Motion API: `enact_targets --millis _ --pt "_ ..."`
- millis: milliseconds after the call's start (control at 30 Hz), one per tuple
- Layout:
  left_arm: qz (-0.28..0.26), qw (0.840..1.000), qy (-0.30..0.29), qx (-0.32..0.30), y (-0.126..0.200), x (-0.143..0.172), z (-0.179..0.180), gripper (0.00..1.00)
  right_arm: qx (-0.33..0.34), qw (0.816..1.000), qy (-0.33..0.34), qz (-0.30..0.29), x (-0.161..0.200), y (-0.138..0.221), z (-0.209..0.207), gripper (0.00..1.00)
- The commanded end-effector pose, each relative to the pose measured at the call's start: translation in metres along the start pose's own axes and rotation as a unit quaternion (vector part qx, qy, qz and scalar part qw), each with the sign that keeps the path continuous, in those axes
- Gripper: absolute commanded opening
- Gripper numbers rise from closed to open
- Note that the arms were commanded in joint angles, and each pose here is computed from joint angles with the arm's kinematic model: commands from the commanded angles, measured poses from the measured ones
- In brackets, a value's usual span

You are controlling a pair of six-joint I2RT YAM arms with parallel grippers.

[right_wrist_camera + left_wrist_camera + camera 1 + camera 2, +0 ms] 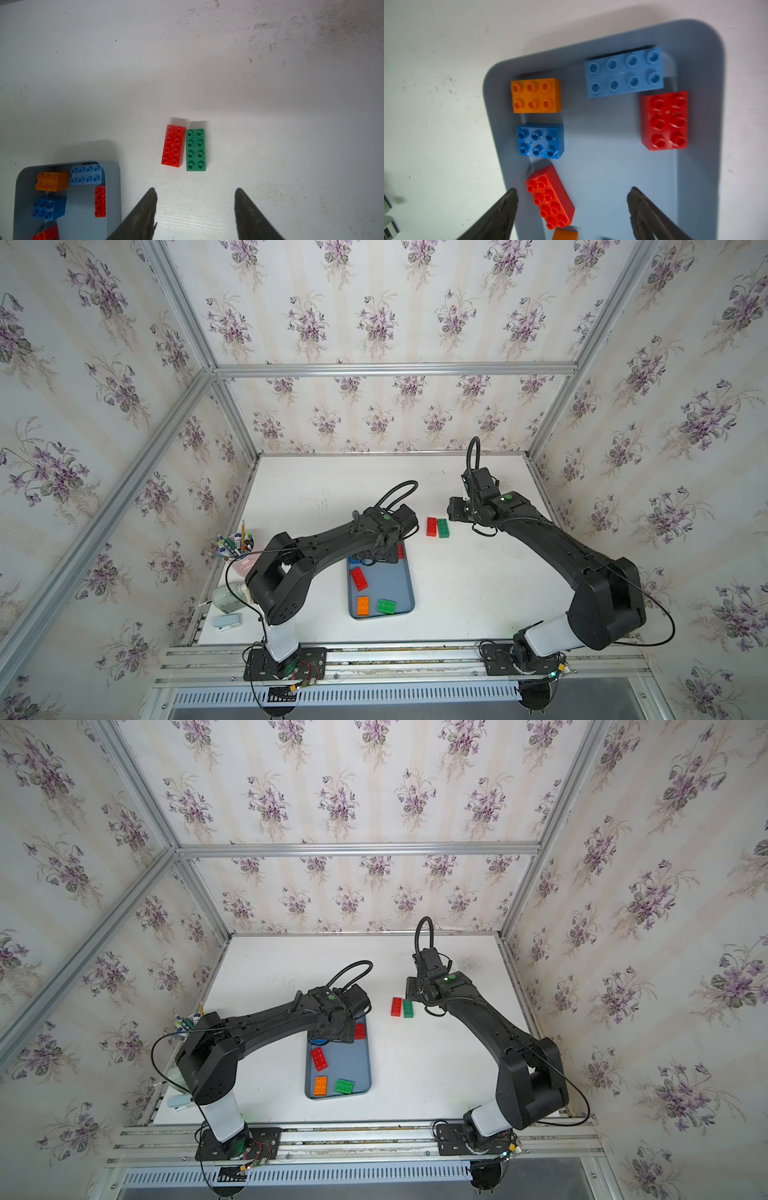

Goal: Assemble a rectangle with lego
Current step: Pick up the lego brick from the storage box.

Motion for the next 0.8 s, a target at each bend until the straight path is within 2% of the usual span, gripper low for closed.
enact_targets --millis 0,133,400,767 --pt "0.008 0.999 0.05 -0.02 -0.01 0.0 0.015 0.78 -0.013 1.0 0.006 -0.009 -0.005 0.0 0.005 0.6" --pt "0.014 0.997 0.072 -0.003 -0.022 -0.004 0.022 0.76 -0.013 1.0 0.008 -0.015 -0.008 0.003 0.006 0.6" --pt "0.004 0.999 0.039 0.038 -0.032 -0.021 0.007 0.73 -0.011 1.0 0.011 -0.009 -0.005 0.001 0.005 0.6" --pt "0.024 0.997 0.068 0.026 -0.052 -0.014 0.029 0.74 -0.008 1.0 0.01 -0.012 -0.006 0.003 0.004 0.6"
Point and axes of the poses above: each gripper's point midway between its finger pads, its own y axis back along the fingers, its own z axis along the line the jaws close on, x = y × z, the point moved 4 cm from there along y, back along the fingers, and after that the axes turned 11 degrees about -y, right-handed, at the moved point
